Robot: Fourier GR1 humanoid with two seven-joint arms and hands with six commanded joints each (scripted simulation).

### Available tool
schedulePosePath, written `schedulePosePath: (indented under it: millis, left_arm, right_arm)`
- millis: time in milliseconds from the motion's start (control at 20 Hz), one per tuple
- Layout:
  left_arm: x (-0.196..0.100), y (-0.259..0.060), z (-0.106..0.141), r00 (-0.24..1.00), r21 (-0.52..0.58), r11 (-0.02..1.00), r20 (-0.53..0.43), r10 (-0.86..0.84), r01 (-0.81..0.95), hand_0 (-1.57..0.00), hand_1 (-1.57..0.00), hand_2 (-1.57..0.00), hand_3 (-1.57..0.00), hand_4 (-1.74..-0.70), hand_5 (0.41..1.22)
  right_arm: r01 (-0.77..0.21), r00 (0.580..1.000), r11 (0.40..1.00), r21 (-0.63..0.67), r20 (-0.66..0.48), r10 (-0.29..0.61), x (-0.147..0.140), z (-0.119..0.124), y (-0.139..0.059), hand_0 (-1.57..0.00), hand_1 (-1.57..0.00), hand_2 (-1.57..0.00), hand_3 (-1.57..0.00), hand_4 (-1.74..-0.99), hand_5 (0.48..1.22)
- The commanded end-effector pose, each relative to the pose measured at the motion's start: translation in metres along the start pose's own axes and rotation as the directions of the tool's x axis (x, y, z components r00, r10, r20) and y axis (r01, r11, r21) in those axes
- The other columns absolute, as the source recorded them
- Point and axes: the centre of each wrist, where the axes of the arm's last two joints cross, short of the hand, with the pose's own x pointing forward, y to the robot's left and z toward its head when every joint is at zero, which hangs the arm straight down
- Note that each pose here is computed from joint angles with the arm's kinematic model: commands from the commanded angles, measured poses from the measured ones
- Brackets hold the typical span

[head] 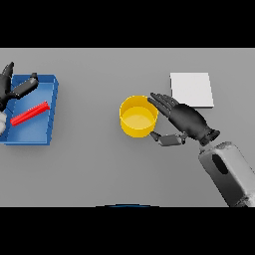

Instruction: Pick up the red beaker and tilt it to pour out 1 green nut into yellow bowl. Pick up the yellow bowl and place it on the metallic measuring scale.

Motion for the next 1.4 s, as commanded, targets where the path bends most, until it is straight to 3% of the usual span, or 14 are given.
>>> schedulePosePath:
  millis: [0, 350, 650, 1050, 1350]
  left_arm:
    - [-0.002, -0.003, 0.001, 1.000, -0.003, 1.000, 0.012, 0.005, -0.005, 0.00, 0.00, 0.00, 0.00, -0.80, 0.721]
    - [-0.002, 0.000, -0.001, 1.000, -0.001, 1.000, 0.011, -0.006, 0.006, 0.00, 0.00, 0.00, 0.00, -0.80, 0.717]
    - [0.000, 0.000, 0.000, 1.000, -0.008, 1.000, 0.012, -0.013, 0.013, 0.00, 0.00, 0.00, 0.00, -0.80, 0.729]
    - [-0.002, 0.006, 0.000, 1.000, 0.002, 1.000, 0.013, -0.010, 0.010, 0.00, 0.00, 0.00, 0.00, -0.80, 0.738]
    - [-0.001, 0.005, -0.003, 1.000, -0.005, 1.000, 0.020, -0.014, 0.014, 0.00, 0.00, 0.00, 0.00, -0.79, 0.727]
  right_arm:
    - [-0.025, 1.000, 0.999, 0.031, 0.015, 0.025, 0.000, -0.003, -0.003, 0.00, 0.00, 0.00, 0.00, -1.269, 0.662]
    - [-0.146, 0.987, 0.968, 0.205, 0.097, 0.128, 0.005, -0.039, -0.005, 0.00, 0.00, 0.00, 0.00, -1.269, 0.683]
    - [-0.183, 0.980, 0.932, 0.313, 0.136, 0.146, 0.006, -0.058, 0.003, 0.00, 0.00, 0.00, 0.00, -1.243, 0.682]
    - [-0.241, 0.970, 0.872, 0.426, 0.139, 0.200, 0.010, -0.078, 0.013, 0.00, 0.00, 0.00, 0.00, -1.303, 0.674]
    - [-0.271, 0.962, 0.838, 0.473, 0.123, 0.242, 0.011, -0.084, 0.017, 0.00, -0.01, -0.03, -0.05, -1.321, 0.756]
